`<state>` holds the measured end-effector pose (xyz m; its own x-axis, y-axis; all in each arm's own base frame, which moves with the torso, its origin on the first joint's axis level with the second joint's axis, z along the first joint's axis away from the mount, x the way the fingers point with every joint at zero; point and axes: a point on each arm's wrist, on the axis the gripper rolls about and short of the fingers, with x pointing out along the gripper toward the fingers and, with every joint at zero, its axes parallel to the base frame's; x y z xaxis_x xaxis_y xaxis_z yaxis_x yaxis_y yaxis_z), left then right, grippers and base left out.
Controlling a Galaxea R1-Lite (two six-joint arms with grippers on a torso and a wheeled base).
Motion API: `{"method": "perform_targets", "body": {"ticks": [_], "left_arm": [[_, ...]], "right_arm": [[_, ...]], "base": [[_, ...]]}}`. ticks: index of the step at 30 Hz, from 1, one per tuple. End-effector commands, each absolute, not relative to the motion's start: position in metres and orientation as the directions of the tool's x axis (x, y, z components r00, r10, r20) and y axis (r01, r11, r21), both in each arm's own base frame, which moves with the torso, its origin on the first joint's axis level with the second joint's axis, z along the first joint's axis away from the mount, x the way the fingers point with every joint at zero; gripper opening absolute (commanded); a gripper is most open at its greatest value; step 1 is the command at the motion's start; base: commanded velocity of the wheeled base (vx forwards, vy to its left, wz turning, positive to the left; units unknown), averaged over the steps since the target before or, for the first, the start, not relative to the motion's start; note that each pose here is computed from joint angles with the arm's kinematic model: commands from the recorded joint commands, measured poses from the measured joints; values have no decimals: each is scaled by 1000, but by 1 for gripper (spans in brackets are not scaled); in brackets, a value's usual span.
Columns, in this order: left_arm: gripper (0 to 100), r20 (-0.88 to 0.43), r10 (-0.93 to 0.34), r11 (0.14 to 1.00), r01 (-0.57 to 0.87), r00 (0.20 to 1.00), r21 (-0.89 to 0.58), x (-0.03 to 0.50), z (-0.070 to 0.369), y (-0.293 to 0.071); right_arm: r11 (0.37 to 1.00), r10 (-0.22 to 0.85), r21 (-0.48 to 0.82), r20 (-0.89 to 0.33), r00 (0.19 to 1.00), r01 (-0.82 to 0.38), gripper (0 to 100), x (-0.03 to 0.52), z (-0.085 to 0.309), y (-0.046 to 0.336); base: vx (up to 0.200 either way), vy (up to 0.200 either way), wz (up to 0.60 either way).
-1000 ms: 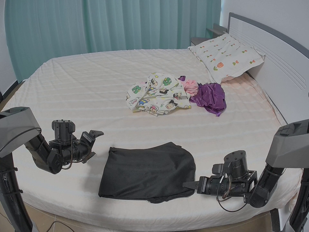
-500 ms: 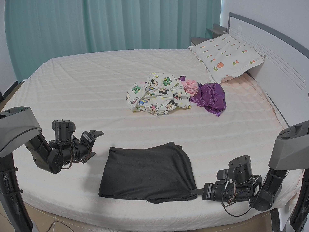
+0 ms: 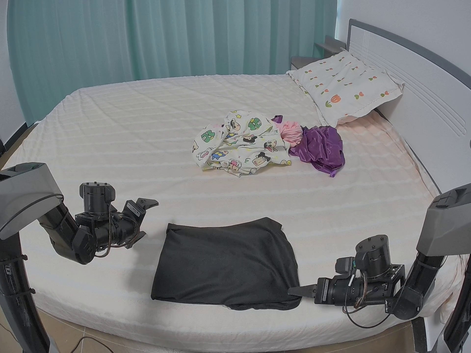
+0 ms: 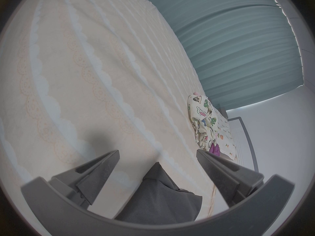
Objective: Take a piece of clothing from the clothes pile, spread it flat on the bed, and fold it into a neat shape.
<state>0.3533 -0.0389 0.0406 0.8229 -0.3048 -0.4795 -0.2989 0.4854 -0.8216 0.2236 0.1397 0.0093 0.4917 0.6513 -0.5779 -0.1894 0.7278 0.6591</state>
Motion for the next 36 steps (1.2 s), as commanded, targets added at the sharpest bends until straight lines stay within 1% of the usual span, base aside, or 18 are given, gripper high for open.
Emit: {"method": "perform_targets", "body": {"ticks": [1,2,4,5,10,11,12,16,20,24,25,29,36], "left_arm": [[100,-480,-303,485,-301,823,-821,354,40,-39],[100,-480,-305,485,-300,823,-822,354,40,-39],[100,-482,-305,484,-302,822,-821,353,40,-39],[100,-482,-305,484,-302,822,-821,353,40,-39],[100,-486,-303,484,-307,820,-820,352,39,-39],[100,-486,-303,484,-307,820,-820,352,39,-39],[100,-487,-305,485,-306,818,-819,352,39,-39],[100,-488,-304,485,-308,818,-818,352,38,-39],[100,-493,-304,485,-313,815,-816,353,35,-39],[100,-496,-304,486,-316,814,-815,353,34,-39],[100,-497,-303,486,-317,813,-815,353,33,-39],[100,-499,-303,486,-318,812,-814,353,33,-39],[100,-501,-303,486,-321,811,-813,353,32,-39]], "right_arm": [[714,655,670,-535,534,-204,100,234,18,138],[696,661,682,-486,572,-226,100,247,29,140],[683,661,688,-438,610,-246,100,268,37,144],[682,660,689,-435,613,-245,100,271,37,145],[678,642,696,-404,652,-237,100,320,30,159],[678,642,696,-404,652,-237,100,320,30,159],[674,639,701,-398,658,-231,100,336,26,163],[668,639,715,-409,651,-207,100,354,16,174],[668,641,715,-410,649,-207,100,366,4,181],[665,640,717,-402,654,-210,100,373,1,183],[664,641,717,-400,655,-212,0,373,2,183],[660,635,722,-389,667,-206,0,376,2,180],[666,575,728,-364,733,-160,0,385,10,176]], "base": [[0,0,0],[0,0,0],[0,0,0],[0,0,0],[0,0,0],[0,0,0],[0,0,0],[0,0,0],[0,0,0],[0,0,0],[0,0,0],[0,0,0],[0,0,0]]}}
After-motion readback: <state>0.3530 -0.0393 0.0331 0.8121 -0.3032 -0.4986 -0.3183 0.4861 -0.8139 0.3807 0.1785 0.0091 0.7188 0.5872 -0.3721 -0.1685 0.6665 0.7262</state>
